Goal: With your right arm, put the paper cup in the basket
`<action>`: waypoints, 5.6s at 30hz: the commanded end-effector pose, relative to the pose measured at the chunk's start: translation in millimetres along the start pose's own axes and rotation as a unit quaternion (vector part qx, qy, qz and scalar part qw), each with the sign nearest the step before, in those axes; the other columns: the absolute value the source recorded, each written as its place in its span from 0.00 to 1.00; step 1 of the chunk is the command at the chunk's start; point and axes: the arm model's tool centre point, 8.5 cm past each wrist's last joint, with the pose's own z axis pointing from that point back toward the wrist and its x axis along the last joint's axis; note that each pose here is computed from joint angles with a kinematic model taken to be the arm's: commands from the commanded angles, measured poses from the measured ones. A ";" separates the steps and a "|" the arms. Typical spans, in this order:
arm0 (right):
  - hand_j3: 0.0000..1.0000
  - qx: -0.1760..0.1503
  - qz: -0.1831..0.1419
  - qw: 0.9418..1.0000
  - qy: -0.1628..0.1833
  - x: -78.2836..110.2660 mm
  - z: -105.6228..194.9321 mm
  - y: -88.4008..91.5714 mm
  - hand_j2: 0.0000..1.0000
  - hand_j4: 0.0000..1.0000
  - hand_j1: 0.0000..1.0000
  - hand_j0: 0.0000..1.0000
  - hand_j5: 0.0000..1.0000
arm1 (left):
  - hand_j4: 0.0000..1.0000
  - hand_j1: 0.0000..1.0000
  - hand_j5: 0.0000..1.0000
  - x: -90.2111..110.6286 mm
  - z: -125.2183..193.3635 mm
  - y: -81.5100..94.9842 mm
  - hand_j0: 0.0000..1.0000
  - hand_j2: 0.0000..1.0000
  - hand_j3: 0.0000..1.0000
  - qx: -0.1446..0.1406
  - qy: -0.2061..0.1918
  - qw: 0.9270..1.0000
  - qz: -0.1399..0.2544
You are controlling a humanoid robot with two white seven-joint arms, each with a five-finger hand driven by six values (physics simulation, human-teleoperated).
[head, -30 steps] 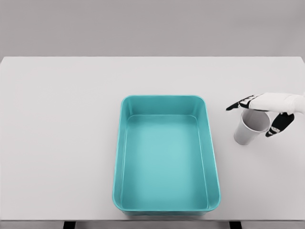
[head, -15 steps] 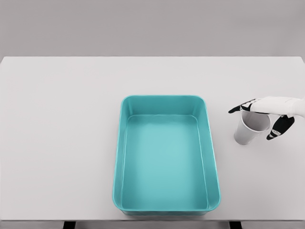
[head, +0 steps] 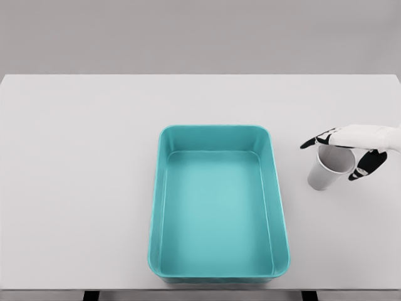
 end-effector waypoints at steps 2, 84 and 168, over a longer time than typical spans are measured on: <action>0.88 0.000 0.001 1.000 -0.003 2.3 -0.4 0.3 0.88 0.88 0.88 0.88 0.88 | 1.00 1.00 1.00 0.0 0.0 0.0 1.00 1.00 1.00 0.000 0.000 1.000 0.000; 0.72 -0.118 0.088 0.981 -0.127 63.3 31.0 -77.3 0.72 0.72 0.72 0.72 0.72 | 1.00 1.00 1.00 0.0 0.0 0.0 1.00 1.00 1.00 0.000 0.000 1.000 0.000; 0.72 -0.026 0.020 0.963 -0.268 146.1 -105.8 -28.6 0.72 0.72 0.72 0.72 0.72 | 1.00 1.00 1.00 0.0 0.0 0.0 1.00 1.00 1.00 0.000 0.000 1.000 0.000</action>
